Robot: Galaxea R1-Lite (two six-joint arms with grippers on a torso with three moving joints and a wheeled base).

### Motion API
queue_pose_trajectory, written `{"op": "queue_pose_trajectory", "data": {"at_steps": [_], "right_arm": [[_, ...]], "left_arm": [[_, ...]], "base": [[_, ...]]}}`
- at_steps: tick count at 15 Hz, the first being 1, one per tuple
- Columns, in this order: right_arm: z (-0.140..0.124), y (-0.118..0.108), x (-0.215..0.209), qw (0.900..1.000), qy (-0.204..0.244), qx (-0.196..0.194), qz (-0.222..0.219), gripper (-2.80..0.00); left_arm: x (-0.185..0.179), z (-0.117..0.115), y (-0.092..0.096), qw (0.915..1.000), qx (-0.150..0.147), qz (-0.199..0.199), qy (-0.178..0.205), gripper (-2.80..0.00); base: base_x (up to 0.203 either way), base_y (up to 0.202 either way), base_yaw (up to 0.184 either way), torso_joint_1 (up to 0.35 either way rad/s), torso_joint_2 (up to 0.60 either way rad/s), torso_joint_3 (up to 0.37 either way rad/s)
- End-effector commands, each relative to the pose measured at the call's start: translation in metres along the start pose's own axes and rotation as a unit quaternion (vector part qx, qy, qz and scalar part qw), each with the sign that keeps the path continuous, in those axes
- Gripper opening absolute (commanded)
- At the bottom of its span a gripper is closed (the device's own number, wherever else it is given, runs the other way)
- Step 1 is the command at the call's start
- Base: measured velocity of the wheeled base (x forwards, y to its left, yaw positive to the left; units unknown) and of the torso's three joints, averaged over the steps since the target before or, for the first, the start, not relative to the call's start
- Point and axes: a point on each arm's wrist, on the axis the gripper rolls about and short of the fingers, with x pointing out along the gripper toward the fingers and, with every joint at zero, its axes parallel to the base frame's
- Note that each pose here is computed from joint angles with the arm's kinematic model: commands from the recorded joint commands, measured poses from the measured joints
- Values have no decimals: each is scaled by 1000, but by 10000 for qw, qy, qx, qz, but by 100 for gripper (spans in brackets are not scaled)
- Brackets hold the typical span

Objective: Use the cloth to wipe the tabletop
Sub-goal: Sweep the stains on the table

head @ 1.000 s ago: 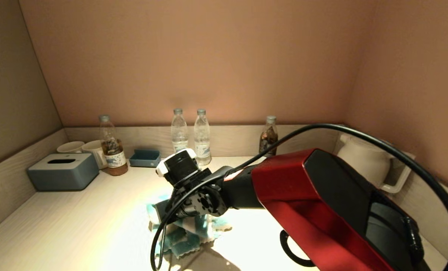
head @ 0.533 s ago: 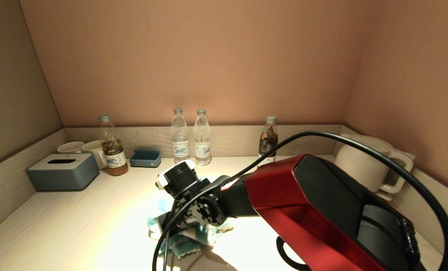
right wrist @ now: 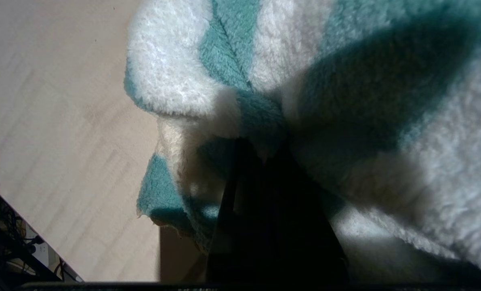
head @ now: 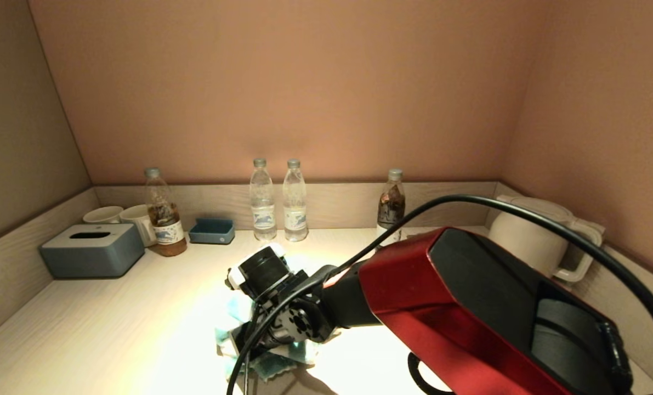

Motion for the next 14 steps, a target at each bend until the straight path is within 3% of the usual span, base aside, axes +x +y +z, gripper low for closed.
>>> {"op": "queue_pose_trajectory", "data": {"at_steps": [1, 8, 12, 14], "right_arm": [[-20, -3, -16, 9994, 327, -26, -63, -280], [-32, -17, -40, 9992, 358, 63, -164, -280], [-65, -58, -88, 9978, 297, 344, -479, -280], [-81, -89, -109, 9951, 180, 620, -745, -280]], "left_arm": [[0, 0, 0, 10000, 0, 4, 1, -280], [0, 0, 0, 10000, 0, 4, 1, -280], [0, 0, 0, 10000, 0, 4, 1, -280], [0, 0, 0, 10000, 0, 4, 1, -280]], "base": [[0, 0, 0, 0, 0, 0], [0, 0, 0, 0, 0, 0], [0, 0, 0, 0, 0, 0], [0, 0, 0, 0, 0, 0]]}}
